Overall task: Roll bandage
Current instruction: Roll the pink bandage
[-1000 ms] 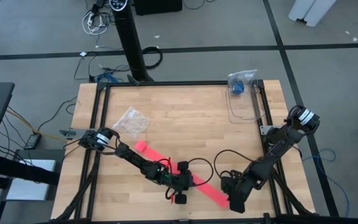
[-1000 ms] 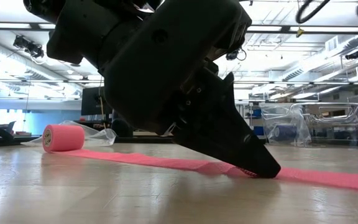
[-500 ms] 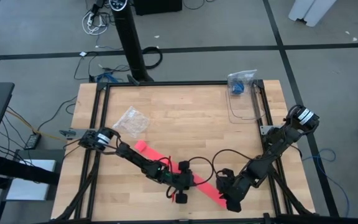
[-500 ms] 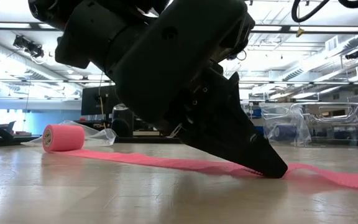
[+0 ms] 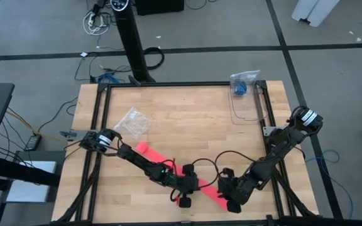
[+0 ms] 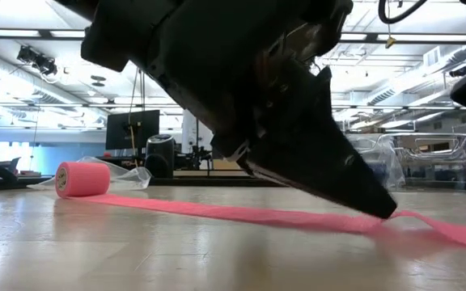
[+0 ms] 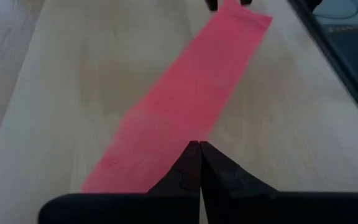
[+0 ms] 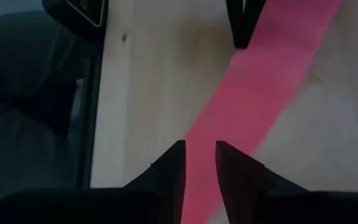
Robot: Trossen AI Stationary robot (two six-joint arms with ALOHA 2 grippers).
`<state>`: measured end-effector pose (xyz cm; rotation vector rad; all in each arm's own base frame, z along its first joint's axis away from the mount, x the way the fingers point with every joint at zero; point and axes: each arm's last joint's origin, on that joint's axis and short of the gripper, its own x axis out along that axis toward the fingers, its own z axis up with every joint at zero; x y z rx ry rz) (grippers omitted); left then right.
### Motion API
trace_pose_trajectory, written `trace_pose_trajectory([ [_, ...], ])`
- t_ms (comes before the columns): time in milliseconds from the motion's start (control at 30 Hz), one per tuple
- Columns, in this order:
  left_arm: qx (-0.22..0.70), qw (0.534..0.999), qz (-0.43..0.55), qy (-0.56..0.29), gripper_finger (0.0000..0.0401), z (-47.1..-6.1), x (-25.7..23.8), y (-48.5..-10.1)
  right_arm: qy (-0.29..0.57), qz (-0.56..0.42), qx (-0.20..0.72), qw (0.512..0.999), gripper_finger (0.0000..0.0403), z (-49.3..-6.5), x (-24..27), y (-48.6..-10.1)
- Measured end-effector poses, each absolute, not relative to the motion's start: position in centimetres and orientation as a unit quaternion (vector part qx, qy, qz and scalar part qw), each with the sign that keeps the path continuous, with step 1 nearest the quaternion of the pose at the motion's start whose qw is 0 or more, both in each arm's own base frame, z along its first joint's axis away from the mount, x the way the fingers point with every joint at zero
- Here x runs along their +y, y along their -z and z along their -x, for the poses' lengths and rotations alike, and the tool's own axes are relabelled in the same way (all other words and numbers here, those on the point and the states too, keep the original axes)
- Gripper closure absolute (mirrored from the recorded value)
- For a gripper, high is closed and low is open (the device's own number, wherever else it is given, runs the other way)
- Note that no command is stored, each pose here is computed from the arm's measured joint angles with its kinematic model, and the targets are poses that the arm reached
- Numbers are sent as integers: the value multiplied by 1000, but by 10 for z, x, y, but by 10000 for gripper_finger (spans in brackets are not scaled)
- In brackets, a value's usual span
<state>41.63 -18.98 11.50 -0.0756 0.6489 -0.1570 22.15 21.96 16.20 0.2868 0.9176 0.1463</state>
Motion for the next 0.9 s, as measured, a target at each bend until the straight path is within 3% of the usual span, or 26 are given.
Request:
trace_pose_trajectory([
  [533, 404, 911, -60, 55, 394, -416, -212, -156, -34, -110, 401, 909, 316, -225, 217, -164],
  [900, 316, 943, -23, 103, 398, -387, -237, -207, -36, -91, 328, 940, 323, -233, 220, -173],
])
